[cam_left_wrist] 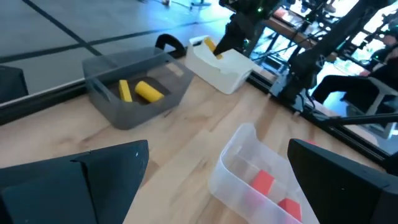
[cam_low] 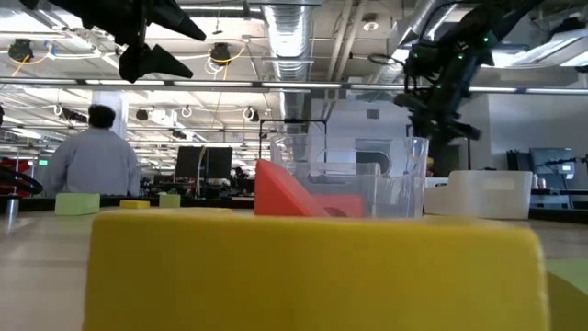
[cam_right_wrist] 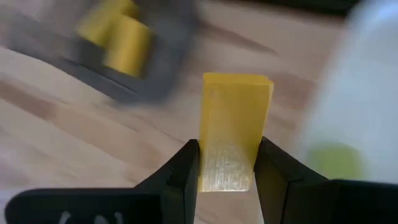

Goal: Sort & place blocks by color
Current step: Put the yellow block into the black bin

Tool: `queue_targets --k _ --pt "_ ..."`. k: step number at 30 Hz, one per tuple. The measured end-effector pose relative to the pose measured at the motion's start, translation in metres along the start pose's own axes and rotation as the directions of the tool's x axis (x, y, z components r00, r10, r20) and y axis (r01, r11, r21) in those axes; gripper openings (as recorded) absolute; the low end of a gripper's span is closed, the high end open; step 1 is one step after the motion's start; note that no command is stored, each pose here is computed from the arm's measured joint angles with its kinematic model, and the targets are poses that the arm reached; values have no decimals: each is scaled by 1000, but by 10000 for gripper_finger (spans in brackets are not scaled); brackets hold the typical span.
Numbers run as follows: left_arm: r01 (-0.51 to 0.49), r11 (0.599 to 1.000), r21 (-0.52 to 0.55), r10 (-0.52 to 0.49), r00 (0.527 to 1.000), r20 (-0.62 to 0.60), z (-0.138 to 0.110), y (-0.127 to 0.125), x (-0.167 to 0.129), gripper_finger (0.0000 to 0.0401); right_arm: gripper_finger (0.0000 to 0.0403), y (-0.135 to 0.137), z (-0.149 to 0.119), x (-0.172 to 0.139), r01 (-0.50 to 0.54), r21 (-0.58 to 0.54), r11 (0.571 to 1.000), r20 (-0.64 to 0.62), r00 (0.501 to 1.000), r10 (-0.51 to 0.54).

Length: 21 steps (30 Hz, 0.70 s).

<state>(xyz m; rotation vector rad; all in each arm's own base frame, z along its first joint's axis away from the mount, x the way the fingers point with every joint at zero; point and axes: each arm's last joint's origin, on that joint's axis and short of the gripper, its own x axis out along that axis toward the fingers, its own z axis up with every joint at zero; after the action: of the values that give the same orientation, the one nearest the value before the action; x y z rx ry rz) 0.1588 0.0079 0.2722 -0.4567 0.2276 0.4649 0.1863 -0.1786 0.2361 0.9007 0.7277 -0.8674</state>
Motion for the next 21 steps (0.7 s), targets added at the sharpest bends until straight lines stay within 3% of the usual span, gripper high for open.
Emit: queue_targets --k 5,12,21 --pt "-13 1000 -12 13 1000 8 1 1 0 366 125 31 17 17 -116 -18 993 35 993 117" --pt "-14 1000 -11 14 1000 3 1 2 0 366 124 61 48 52 -115 -70 991 -4 993 115" --pt "-15 1000 0 15 1000 3 0 2 0 366 124 81 76 81 -84 -122 989 -57 995 78"
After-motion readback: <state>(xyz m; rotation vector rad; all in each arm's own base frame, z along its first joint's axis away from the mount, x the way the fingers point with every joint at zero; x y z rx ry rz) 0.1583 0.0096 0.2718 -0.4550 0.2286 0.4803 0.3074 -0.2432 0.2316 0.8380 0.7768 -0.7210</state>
